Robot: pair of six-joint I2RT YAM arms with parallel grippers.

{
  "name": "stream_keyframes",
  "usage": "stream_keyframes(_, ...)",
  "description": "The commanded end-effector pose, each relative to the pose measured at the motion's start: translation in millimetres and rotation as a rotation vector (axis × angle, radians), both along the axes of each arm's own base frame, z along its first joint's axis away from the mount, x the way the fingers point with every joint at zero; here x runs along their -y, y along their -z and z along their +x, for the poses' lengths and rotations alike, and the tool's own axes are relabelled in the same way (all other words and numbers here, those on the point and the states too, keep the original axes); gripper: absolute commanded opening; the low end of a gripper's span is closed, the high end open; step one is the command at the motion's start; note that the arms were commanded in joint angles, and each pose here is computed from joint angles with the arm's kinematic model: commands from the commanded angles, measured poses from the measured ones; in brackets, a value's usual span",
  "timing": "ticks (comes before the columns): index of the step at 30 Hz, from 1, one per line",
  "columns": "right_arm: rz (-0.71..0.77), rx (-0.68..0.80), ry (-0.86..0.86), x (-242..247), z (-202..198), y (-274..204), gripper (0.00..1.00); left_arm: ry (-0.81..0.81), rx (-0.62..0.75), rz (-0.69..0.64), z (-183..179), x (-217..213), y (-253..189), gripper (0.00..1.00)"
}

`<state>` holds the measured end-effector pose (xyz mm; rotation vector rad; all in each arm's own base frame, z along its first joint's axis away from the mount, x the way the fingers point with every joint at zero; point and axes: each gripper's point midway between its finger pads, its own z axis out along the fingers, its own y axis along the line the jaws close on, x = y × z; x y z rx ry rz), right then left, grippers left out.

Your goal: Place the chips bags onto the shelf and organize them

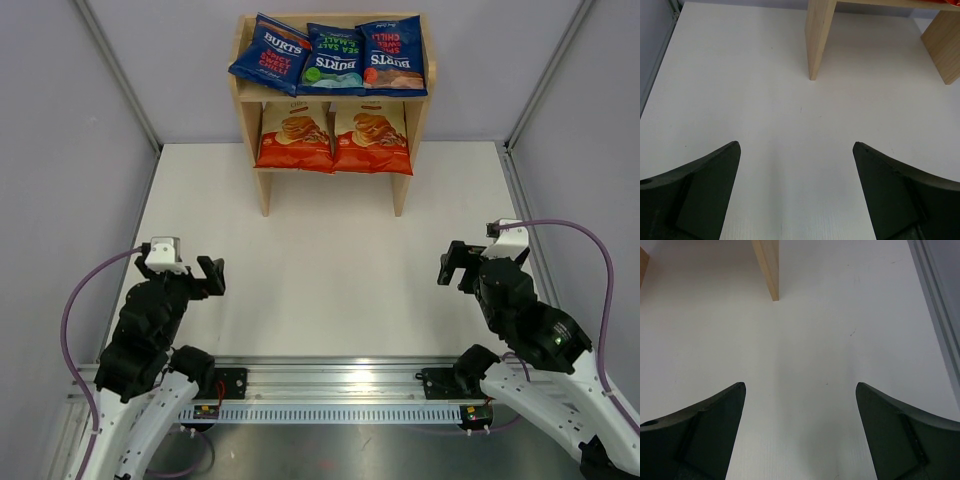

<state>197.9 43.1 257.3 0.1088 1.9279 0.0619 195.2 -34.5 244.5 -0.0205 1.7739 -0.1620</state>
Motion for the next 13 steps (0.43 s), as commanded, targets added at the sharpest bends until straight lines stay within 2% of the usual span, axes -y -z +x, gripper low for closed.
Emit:
stream_keyframes(1,0.001,0.027,0.045,8.1,1.3,-6.6,0.99,0.021,0.046,-0.002,5.2,4.4,-10.9,0.99)
stream_keyframes(13,-0.003,0.03,0.034,3.9,5.1,-8.7,1.0,-0.007,0.053,0.003,6.1,-0.6,-12.5,0.99)
